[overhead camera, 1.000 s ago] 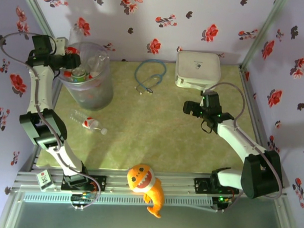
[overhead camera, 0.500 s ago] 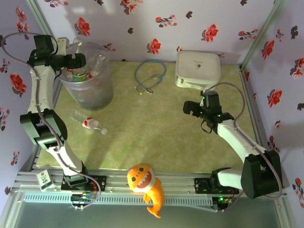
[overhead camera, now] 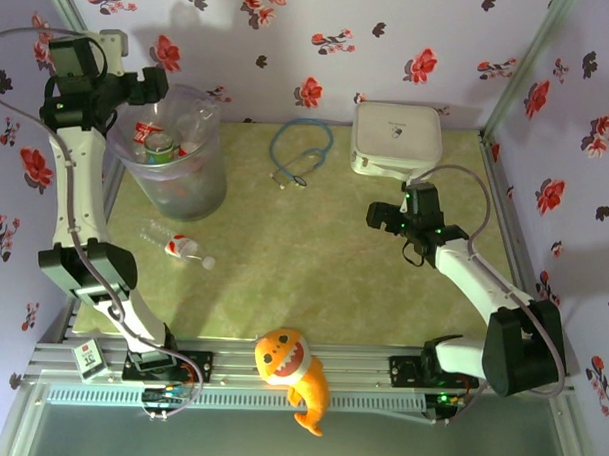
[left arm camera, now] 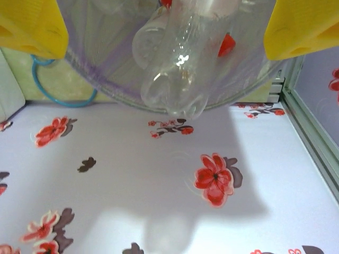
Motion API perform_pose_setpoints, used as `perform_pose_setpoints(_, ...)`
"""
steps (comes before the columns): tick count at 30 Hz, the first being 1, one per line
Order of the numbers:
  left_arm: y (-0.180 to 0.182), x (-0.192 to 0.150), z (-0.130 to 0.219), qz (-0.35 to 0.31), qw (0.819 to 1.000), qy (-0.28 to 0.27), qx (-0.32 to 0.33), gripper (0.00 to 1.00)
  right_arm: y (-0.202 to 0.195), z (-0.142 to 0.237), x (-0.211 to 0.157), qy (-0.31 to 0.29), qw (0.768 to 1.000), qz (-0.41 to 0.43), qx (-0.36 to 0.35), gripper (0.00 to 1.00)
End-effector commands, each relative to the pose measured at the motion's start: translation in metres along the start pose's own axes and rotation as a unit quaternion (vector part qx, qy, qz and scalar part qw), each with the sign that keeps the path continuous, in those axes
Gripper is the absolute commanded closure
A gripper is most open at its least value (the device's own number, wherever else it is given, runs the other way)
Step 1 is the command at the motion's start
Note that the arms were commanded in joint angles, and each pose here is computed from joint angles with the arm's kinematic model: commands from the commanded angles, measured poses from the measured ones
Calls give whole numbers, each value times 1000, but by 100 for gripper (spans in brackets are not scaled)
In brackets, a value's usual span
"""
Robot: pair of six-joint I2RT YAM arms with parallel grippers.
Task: Put the plastic bottles in the bin
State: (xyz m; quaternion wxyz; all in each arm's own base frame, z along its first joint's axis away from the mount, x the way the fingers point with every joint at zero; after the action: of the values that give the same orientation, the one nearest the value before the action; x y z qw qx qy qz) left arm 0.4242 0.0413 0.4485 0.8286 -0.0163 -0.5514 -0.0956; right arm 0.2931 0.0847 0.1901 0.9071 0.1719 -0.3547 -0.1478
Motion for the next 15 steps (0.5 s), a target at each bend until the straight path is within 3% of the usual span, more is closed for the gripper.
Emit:
perform_pose_setpoints(1, 12, -6, -26, 71, 997, 4, 27, 9, 2, 2, 4, -2, 1000, -6, 6, 1)
perform_pose_setpoints(7, 18, -8, -59, 125, 991, -22, 31, 23, 2, 1, 2, 3, 1000, -9, 8, 1)
perform_pose_setpoints(15, 8, -34, -91, 125, 991, 32, 22, 36, 0, 1, 1, 5, 1000, -4, 2, 1)
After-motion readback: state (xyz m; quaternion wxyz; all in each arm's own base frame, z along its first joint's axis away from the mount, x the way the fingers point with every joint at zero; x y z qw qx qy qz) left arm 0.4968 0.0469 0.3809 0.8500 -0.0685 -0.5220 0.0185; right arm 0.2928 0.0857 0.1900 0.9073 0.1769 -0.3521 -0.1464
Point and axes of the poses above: each hand's point on the last joint's axis, 136 mm out from that joint toward the fingers, its own z axis back along the fingers, its own y axis along the line the jaws close on, x = y × z, the point moved 8 cm from there along z, back along the fingers, and after that the axes turned 13 degrees about -z, right-handed, at the moved point
